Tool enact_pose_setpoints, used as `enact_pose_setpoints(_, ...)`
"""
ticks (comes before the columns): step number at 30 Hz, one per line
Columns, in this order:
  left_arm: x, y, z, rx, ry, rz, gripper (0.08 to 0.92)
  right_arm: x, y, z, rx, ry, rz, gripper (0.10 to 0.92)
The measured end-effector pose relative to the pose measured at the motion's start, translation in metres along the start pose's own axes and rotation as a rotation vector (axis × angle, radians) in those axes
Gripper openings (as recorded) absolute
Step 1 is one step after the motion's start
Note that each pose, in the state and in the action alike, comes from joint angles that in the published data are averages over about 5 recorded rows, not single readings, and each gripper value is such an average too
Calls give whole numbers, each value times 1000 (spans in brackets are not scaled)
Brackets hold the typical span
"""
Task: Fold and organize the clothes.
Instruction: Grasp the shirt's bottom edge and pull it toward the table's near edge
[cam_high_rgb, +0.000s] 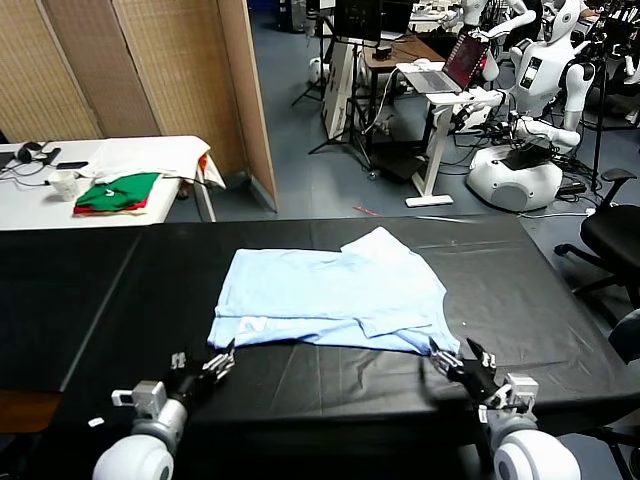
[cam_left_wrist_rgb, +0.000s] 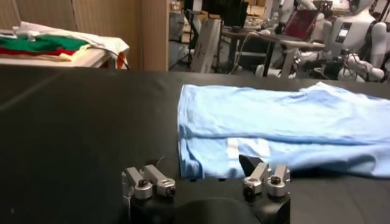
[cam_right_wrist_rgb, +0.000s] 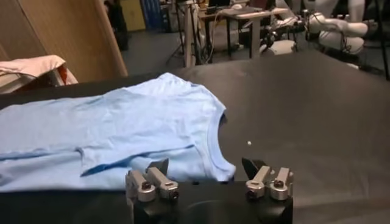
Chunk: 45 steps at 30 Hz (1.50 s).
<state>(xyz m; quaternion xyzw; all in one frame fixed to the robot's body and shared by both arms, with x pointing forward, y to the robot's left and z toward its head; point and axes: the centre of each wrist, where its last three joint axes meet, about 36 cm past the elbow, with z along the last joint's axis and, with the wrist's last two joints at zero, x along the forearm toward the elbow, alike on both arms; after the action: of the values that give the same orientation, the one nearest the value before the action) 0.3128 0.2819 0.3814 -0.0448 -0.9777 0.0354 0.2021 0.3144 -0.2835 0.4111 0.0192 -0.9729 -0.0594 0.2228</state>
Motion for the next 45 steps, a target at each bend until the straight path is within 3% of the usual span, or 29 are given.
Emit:
enact_pose_setpoints(4,-3,2,2,-3,6,-5,836,-2,2,0,5,1,-7,436)
enact_pose_setpoints(8,-2,4,2,-14,16,-11,611,1,3,-1,13,10,-10,206)
enact_pose_setpoints(10,0,4,2,-30,24,-19,497,3,2,-2,21,24,-8,149)
enact_pose_setpoints(14,7,5,-1,-93,34,-53,259,10,2,-6,39,56,-10,140)
enact_pose_setpoints(17,13,8,-3,-150,34,-83,153,16,4,-9,52,81,-25,140)
enact_pose_setpoints(25,40,7,-4,-227,50,-132,144,31,13,-14,119,154,-73,140)
enact_pose_setpoints(35,84,-6,6,-275,117,-168,144,43,17,-15,154,200,-97,153)
enact_pose_setpoints(37,89,-6,6,-275,125,-174,144,46,17,-16,153,205,-93,214)
enact_pose_setpoints(40,92,-6,6,-273,127,-189,173,52,18,-20,148,208,-86,388)
enact_pose_setpoints(42,92,-6,4,-275,127,-201,251,58,20,-24,146,206,-84,521)
enact_pose_setpoints(45,95,-5,-1,-284,130,-219,436,67,22,-34,147,182,-82,708)
